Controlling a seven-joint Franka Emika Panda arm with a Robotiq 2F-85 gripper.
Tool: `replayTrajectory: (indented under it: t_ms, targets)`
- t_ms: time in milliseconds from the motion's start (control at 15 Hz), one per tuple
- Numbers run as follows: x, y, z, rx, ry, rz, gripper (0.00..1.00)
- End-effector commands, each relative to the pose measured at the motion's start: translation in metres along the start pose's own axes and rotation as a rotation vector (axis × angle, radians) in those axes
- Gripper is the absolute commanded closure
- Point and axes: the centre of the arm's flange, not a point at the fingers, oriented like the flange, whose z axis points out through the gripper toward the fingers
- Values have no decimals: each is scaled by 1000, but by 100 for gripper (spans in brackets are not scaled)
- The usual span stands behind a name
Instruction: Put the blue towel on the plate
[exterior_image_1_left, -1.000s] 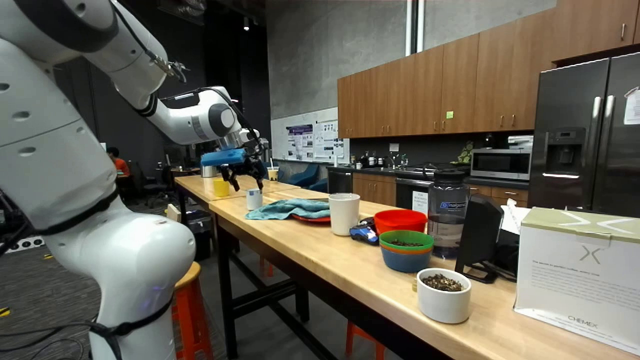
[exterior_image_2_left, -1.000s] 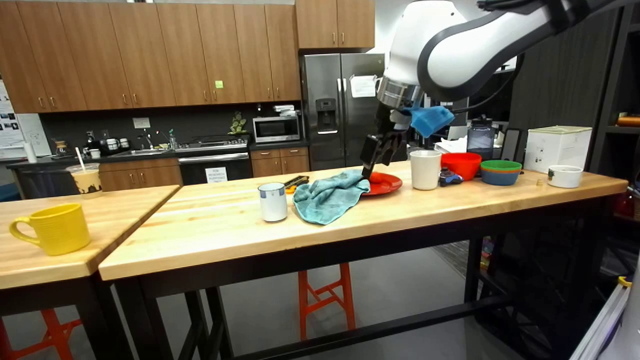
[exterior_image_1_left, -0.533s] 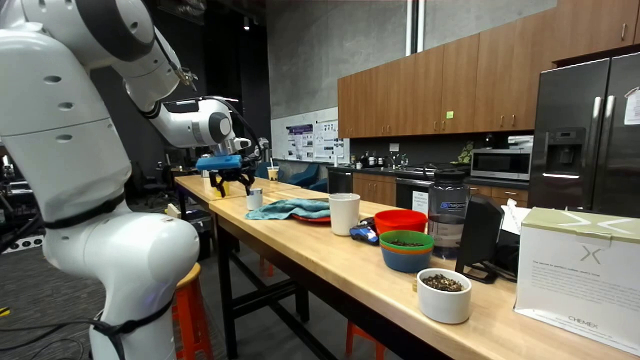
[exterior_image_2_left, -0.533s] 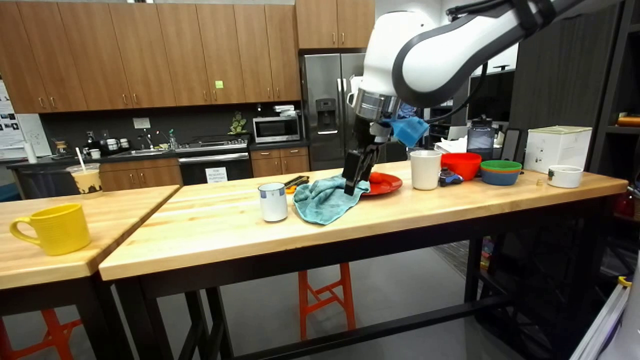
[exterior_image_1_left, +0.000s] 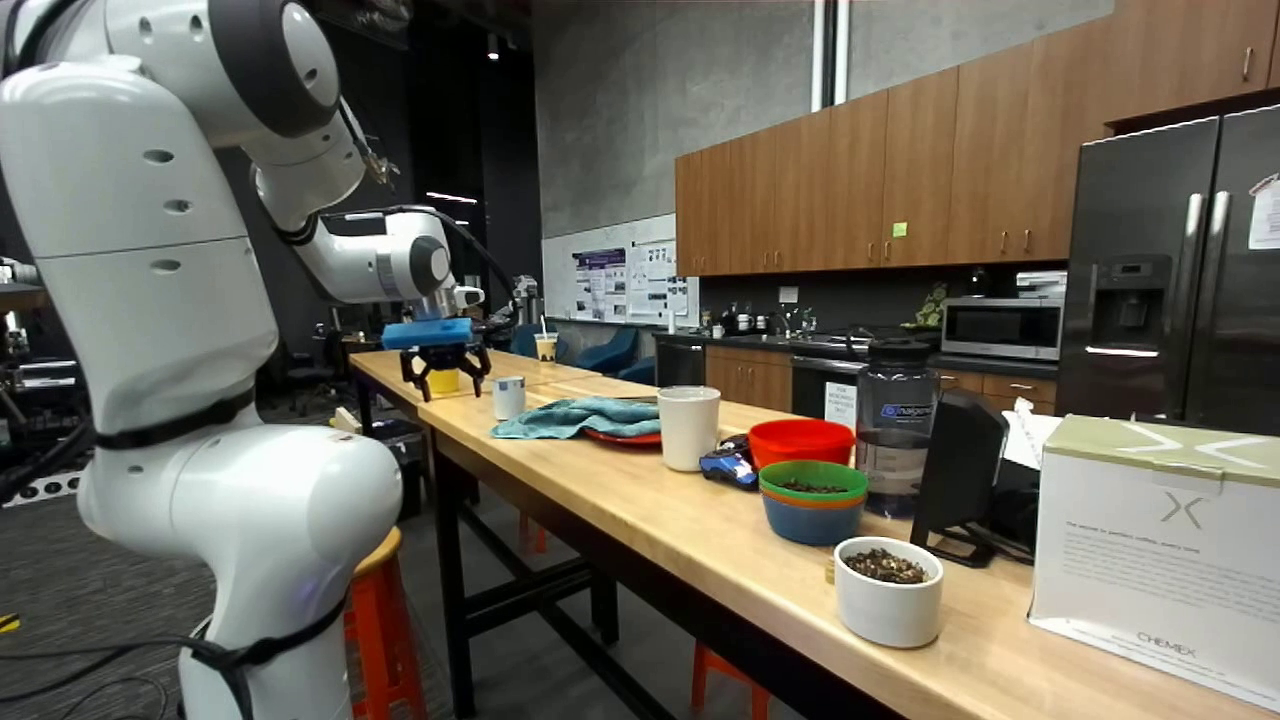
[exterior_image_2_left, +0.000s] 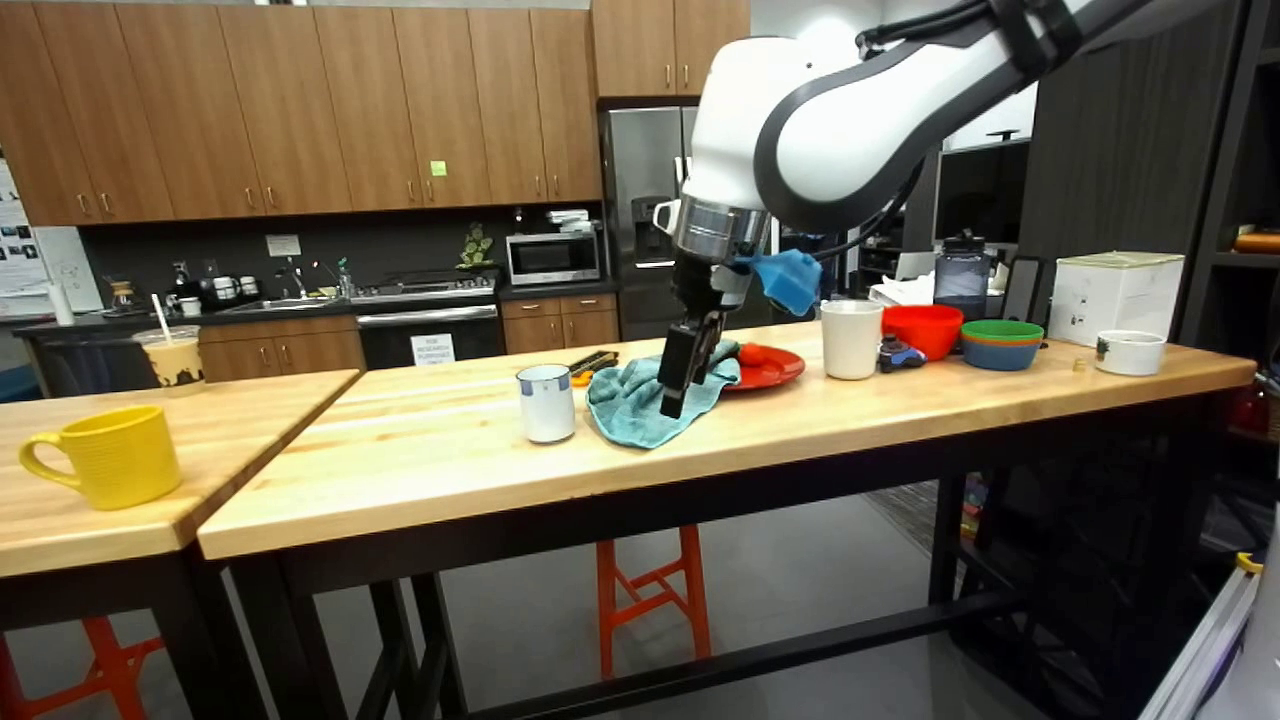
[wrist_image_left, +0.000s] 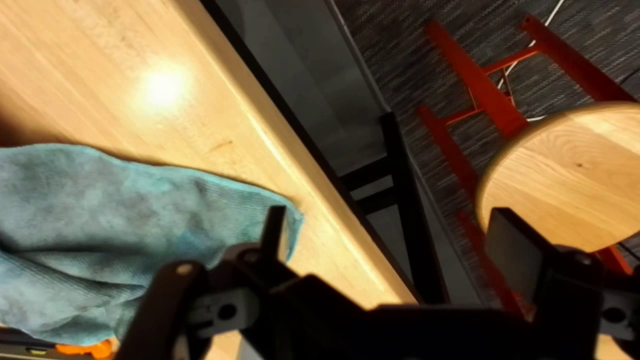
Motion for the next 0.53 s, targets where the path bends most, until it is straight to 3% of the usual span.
replayTrajectory:
  t_ms: [0,467]
  targets:
    - [7,-5,4,-11,44,-43,0]
    - [6,-6,11,-5,41,-32,0]
